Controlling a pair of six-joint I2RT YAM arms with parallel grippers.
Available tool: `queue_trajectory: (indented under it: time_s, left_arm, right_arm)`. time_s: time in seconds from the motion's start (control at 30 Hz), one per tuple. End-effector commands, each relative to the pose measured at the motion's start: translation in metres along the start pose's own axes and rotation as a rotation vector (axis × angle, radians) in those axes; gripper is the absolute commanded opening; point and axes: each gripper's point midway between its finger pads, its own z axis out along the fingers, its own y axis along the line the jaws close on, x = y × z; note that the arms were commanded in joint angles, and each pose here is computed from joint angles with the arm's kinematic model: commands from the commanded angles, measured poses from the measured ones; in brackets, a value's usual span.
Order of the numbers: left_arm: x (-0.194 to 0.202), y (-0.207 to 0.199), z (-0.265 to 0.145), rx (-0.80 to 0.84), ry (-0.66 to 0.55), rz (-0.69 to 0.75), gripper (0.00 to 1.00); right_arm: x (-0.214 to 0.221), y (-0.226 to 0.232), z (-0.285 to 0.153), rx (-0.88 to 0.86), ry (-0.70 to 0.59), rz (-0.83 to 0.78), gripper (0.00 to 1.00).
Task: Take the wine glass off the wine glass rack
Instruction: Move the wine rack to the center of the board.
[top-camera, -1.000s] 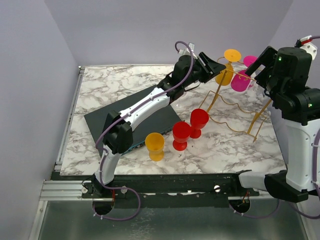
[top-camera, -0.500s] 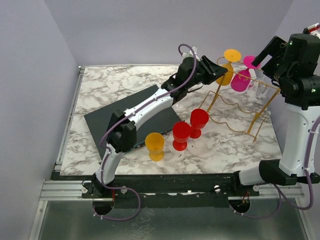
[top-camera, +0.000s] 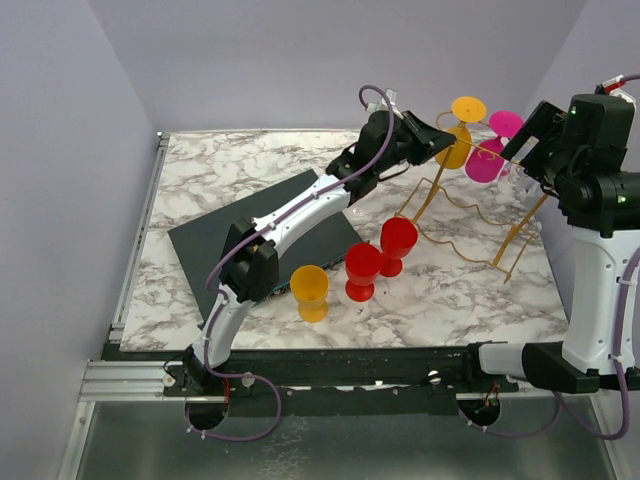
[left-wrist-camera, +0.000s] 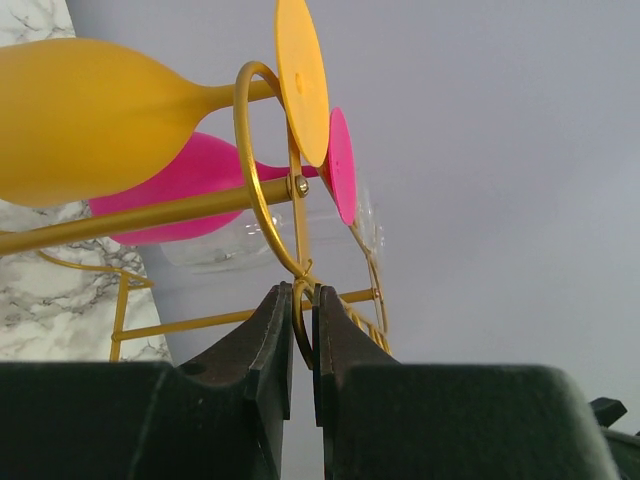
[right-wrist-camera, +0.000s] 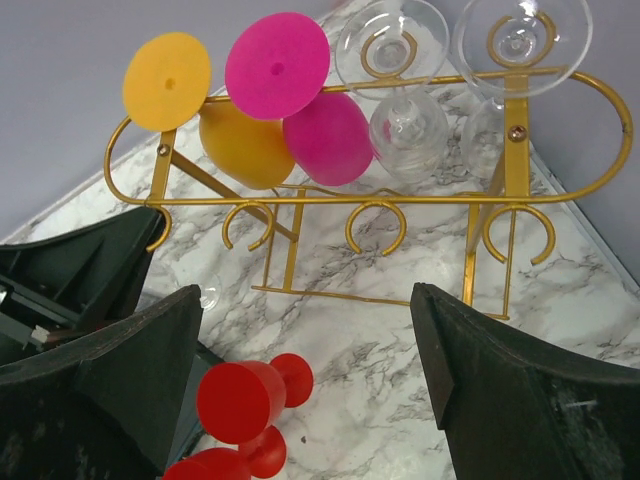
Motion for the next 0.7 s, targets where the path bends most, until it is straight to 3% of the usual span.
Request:
queue_trajectory:
  time_s: [0.0,0.67]
  left_arm:
    - [0.000,-0.013,0.005,0.056,0.026,0.030,0.00]
    - [-0.073,-0.007,0.009,0.096,0.042,0.006,0.00]
  right_arm:
    - [-0.004,-0.014,-0.015,0.025,-0.043,0.006,0.91]
    - [0.002,-0.027,-0.008,0.082,-0.070,-0.013,0.93]
